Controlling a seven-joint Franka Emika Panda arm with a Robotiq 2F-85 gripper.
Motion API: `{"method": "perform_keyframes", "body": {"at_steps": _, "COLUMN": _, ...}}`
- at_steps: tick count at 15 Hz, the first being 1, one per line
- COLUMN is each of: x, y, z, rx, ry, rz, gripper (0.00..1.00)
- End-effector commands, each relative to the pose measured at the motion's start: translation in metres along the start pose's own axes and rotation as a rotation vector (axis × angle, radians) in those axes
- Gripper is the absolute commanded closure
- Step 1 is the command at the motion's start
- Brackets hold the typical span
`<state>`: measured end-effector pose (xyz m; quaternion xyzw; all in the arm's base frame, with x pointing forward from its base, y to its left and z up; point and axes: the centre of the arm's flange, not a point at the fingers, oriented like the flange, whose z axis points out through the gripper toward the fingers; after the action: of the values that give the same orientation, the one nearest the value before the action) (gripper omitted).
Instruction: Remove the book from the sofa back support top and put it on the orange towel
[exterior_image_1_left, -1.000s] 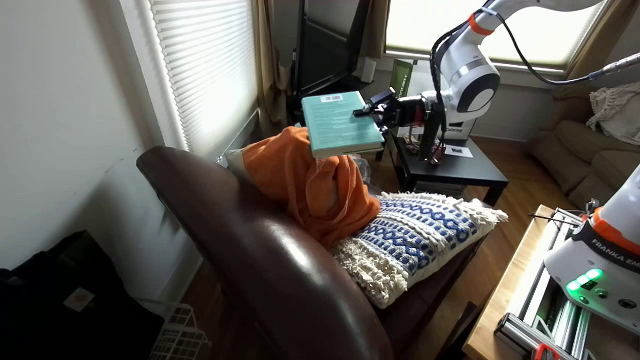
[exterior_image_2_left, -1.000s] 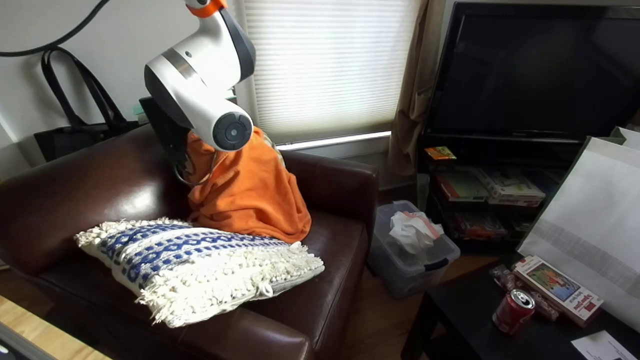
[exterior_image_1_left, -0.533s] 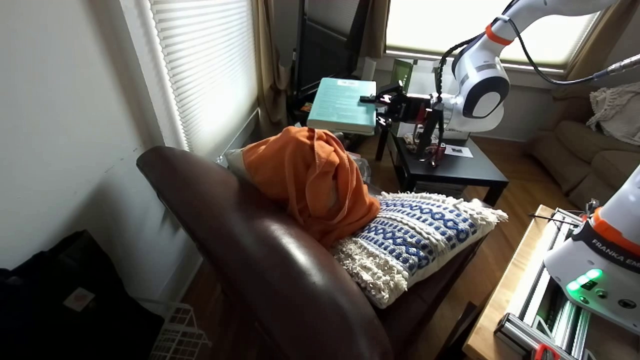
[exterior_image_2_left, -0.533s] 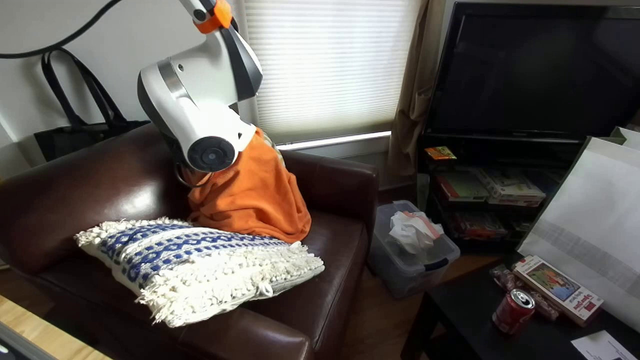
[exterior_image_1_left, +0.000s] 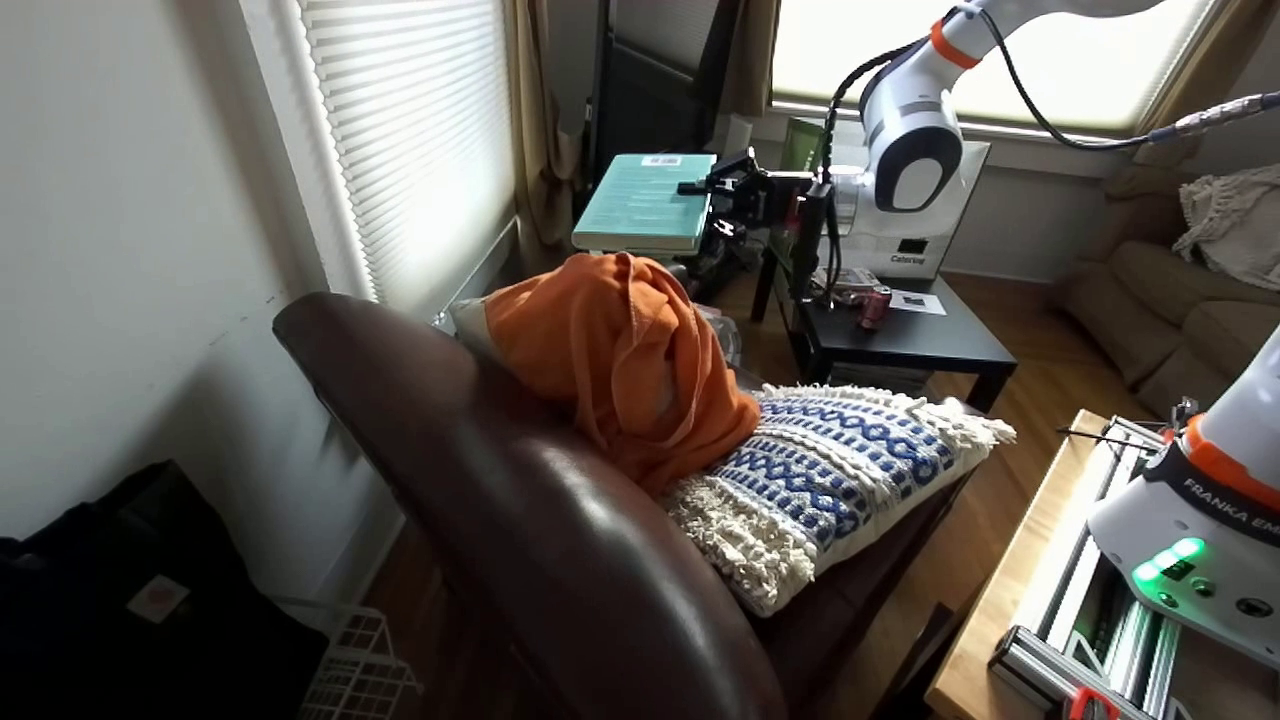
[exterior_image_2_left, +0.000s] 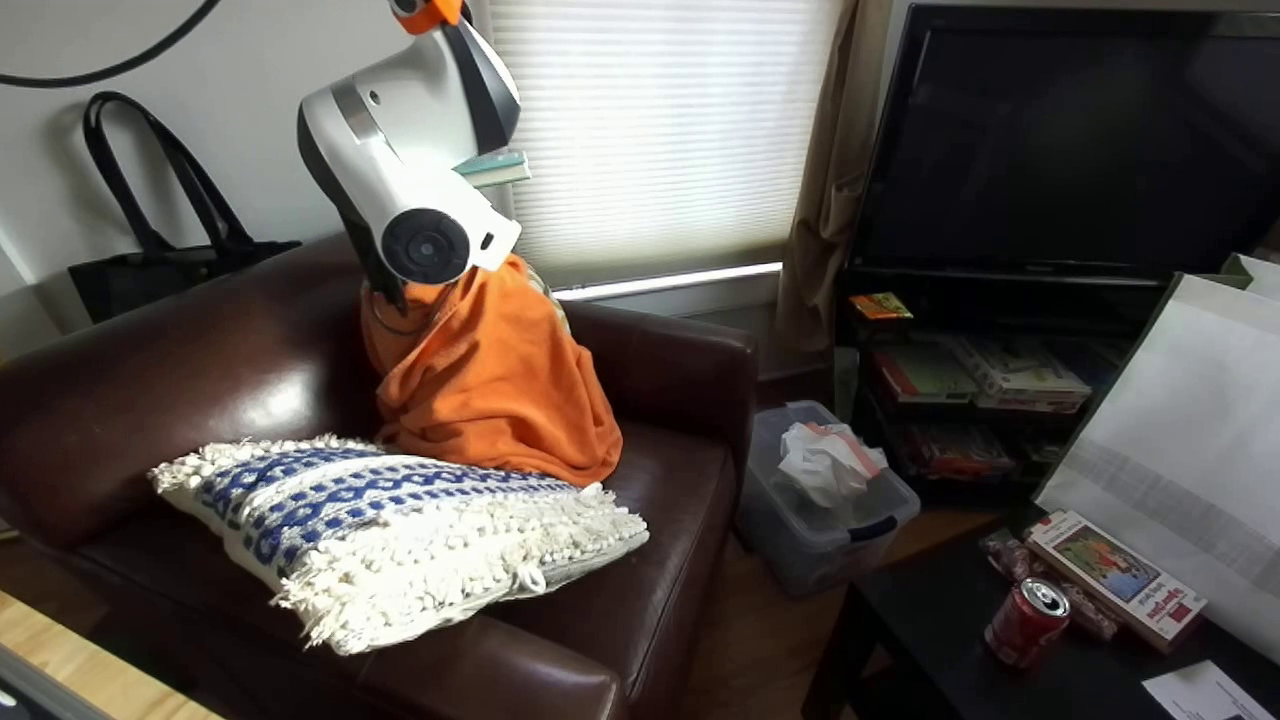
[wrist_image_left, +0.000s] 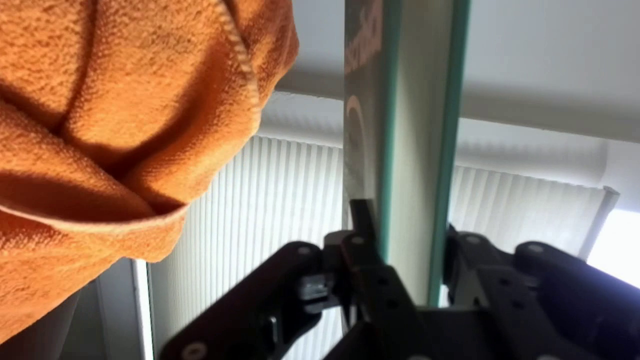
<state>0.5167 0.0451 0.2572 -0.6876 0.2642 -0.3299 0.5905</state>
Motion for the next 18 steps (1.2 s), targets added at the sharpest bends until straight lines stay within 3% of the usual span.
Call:
{"method": "perform_keyframes", "body": {"at_steps": 1, "x": 0.02, "y": 0.008, "z": 0.04, "rx": -0.038, "ry": -0.027, "rz": 0.064, "gripper": 0.93}}
{"method": "perform_keyframes", "body": {"at_steps": 6, "x": -0.005, "y": 0.055, "z": 0.094, "rx": -0.125, "ry": -0.158, "rz": 0.136, "gripper": 0.93}}
{"method": "perform_keyframes", "body": {"at_steps": 12, "x": 0.018, "y": 0.102, "z": 0.085, "rx": -0.183, "ry": -0.043, "rz": 0.189, "gripper": 0.93}}
{"method": "perform_keyframes", "body": {"at_steps": 14, "x": 0.019, "y": 0.114, "z": 0.076, "rx": -0.217, "ry": -0.046, "rz": 0.215, "gripper": 0.93}}
{"method": "perform_keyframes", "body": {"at_steps": 15, "x": 0.017, "y": 0.116, "z": 0.073, "rx": -0.22, "ry": -0.061, "rz": 0.231, "gripper": 0.93}}
{"method": "perform_keyframes", "body": {"at_steps": 18, "x": -0.018, "y": 0.102, "z": 0.082, "rx": -0.258, "ry": -0.235, "rz": 0.203, "gripper": 0.93}}
